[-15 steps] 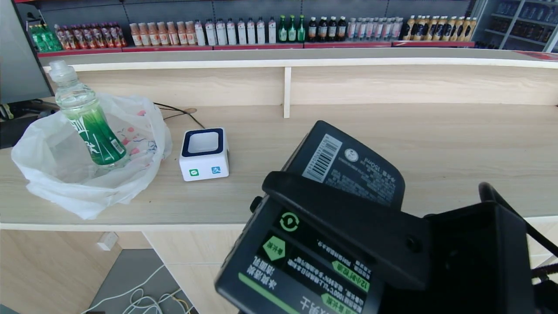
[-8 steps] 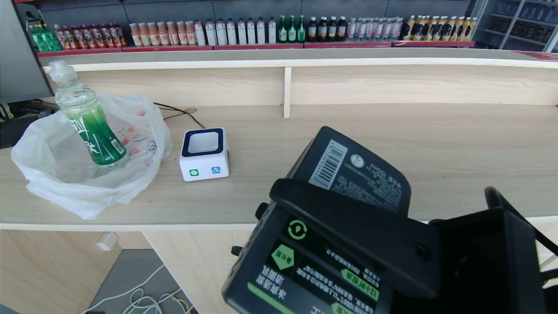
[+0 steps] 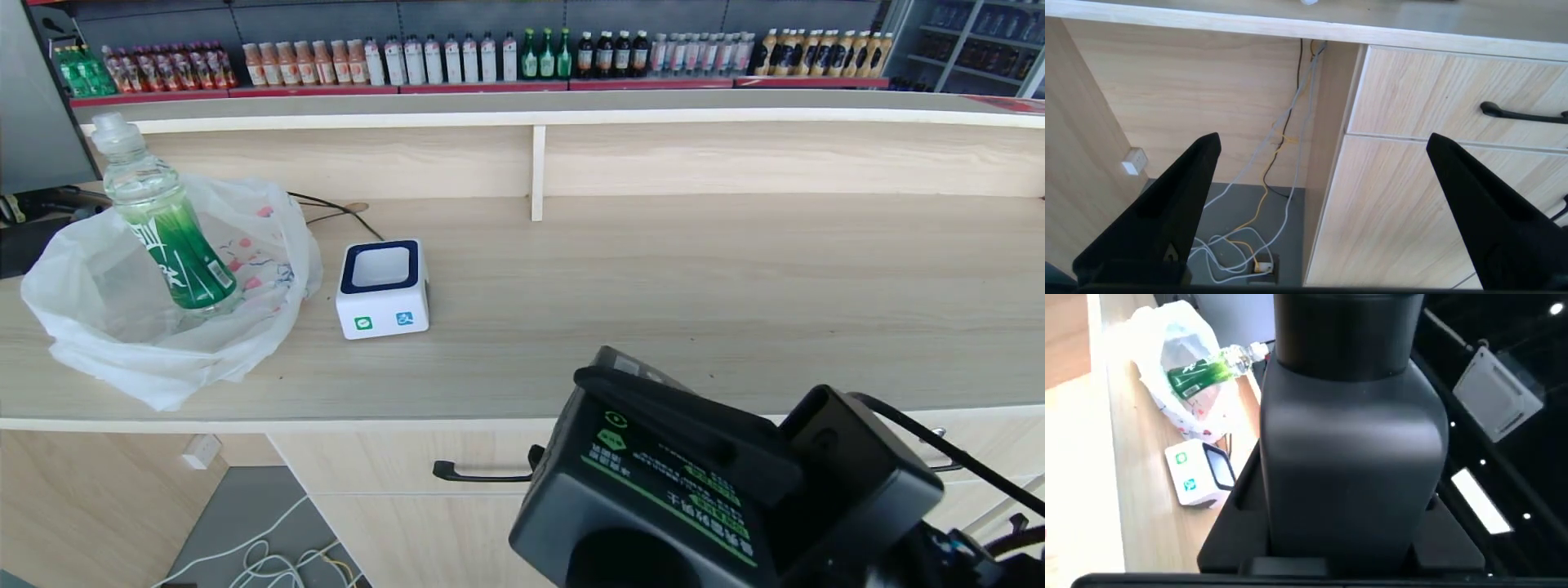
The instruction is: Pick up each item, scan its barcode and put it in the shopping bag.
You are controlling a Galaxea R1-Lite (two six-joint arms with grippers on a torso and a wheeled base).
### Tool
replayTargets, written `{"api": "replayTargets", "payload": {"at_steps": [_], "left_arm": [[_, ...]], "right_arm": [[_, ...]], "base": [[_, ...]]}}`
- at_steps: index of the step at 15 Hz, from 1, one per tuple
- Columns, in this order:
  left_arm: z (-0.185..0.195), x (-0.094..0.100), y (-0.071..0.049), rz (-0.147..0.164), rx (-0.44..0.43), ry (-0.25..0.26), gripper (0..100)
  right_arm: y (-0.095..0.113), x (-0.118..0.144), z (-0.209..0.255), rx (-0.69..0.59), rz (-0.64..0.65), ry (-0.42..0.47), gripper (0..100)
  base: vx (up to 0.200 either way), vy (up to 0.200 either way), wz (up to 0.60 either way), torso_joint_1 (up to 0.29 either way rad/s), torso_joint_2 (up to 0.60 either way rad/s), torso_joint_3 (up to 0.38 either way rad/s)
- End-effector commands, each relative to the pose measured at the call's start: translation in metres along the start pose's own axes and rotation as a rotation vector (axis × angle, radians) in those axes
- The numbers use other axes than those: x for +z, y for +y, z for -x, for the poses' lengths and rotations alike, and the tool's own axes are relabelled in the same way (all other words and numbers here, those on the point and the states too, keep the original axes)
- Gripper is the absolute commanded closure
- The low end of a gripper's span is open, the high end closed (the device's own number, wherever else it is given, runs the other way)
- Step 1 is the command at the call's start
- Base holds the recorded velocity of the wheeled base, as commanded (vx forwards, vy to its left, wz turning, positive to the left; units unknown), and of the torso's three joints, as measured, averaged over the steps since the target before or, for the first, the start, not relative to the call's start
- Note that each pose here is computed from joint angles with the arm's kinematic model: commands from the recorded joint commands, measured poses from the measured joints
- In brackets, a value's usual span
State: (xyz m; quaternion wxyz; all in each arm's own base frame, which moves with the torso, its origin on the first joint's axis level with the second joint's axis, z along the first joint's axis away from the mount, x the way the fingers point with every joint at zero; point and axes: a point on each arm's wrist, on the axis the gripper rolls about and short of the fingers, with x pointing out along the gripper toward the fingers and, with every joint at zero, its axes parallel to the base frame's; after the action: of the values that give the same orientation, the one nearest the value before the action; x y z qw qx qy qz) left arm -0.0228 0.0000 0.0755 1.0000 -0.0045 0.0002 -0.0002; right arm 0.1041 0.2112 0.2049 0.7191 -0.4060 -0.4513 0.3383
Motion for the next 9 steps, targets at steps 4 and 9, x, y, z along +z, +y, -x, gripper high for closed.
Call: {"api": "replayTargets", "payload": {"at_steps": [4,9], "left_arm": [[0.000,0.000,0.000,0.000,0.000,0.000,0],[0.000,0.000,0.000,0.000,0.000,0.000,0]], "right_arm": [[0.006,-0.005,0.012,0.038,-0.248,0.030,100],[-0.001,-0.011,0.020,0.029,-0.294,0.037,100]], "base": [[0.000,0.000,0.00,0.000,0.00,0.000],[0.000,0.000,0.00,0.000,0.00,0.000]]}}
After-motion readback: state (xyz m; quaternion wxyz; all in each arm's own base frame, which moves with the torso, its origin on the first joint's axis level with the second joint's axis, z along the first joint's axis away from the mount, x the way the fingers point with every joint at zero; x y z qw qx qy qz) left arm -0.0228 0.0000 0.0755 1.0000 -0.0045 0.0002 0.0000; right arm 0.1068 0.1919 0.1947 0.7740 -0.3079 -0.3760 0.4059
